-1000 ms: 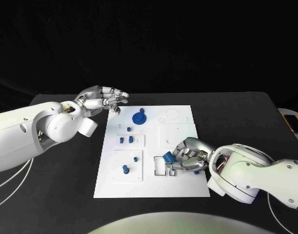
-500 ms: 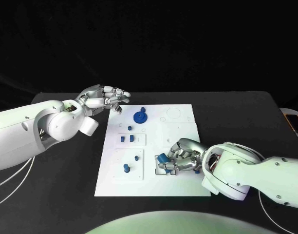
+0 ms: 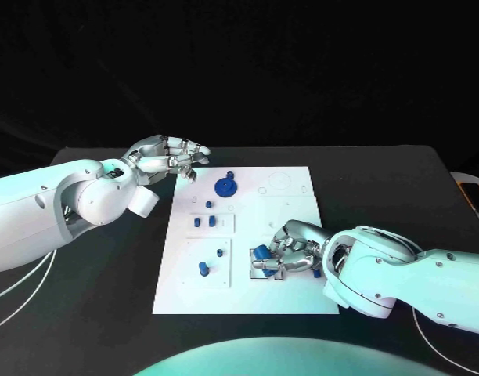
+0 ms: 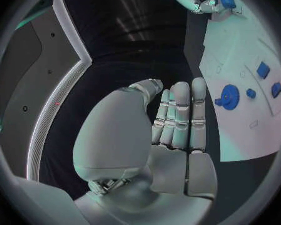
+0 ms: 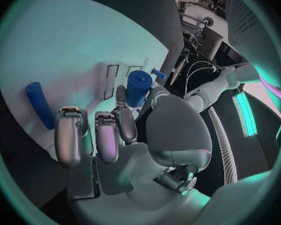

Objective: Assemble the parts on the task board

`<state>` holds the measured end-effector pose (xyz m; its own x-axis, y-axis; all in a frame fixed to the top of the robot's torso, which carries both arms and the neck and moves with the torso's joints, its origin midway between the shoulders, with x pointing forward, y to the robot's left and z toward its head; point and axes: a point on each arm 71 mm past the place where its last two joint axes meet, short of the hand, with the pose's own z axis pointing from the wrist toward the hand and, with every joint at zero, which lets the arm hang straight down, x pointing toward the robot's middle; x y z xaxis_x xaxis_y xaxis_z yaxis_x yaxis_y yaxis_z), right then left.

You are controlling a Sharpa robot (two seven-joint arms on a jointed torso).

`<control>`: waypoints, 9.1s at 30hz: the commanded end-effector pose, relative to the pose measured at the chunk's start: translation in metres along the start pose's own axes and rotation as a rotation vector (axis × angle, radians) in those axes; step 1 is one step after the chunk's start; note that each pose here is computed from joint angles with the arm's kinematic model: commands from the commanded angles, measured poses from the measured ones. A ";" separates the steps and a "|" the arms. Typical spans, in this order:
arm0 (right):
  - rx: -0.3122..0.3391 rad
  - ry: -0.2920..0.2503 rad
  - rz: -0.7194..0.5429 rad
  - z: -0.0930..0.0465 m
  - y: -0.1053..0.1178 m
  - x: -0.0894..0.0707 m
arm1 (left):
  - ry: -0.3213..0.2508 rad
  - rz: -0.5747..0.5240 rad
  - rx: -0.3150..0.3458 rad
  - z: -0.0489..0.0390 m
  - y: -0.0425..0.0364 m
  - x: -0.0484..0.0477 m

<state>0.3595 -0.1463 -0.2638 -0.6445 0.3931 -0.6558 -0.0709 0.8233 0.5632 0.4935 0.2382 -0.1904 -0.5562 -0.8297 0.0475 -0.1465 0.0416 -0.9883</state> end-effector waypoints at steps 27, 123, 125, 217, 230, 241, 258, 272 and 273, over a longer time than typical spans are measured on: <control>-0.066 -0.041 -0.055 -0.007 0.003 0.000 | 0.031 0.002 -0.006 -0.0012 -0.0002 0.0022; 0.057 -0.184 -0.113 -0.043 -0.067 -0.007 | 0.020 0.011 -0.008 -0.0027 0.0004 0.0000; 0.048 -0.189 -0.092 -0.043 -0.064 -0.007 | 0.021 0.011 -0.008 -0.0027 0.0004 0.0000; -0.005 -0.120 0.007 -0.026 -0.030 0.013 | 0.038 0.040 -0.025 -0.0035 0.0016 0.0012; -0.003 -0.077 -0.019 -0.026 -0.033 0.014 | 0.036 0.041 -0.029 -0.0041 0.0020 0.0004; -0.011 -0.070 -0.027 -0.026 -0.033 0.014 | 0.037 0.040 -0.032 -0.0044 0.0023 -0.0001; -0.004 -0.088 -0.029 -0.019 -0.035 0.013 | 0.037 0.040 -0.033 -0.0046 0.0024 -0.0002; -0.012 -0.107 -0.038 -0.014 -0.036 0.010 | 0.036 0.041 -0.034 -0.0046 0.0024 -0.0002; -0.013 -0.108 -0.039 -0.014 -0.036 0.010 | 0.036 0.041 -0.034 -0.0046 0.0024 -0.0002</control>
<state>0.3445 -0.1795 -0.2850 -0.5624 0.4129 -0.7164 -0.0783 0.8359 0.5433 0.4901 0.2432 -0.1930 -0.5776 -0.8163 0.0077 -0.1536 0.0995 -0.9831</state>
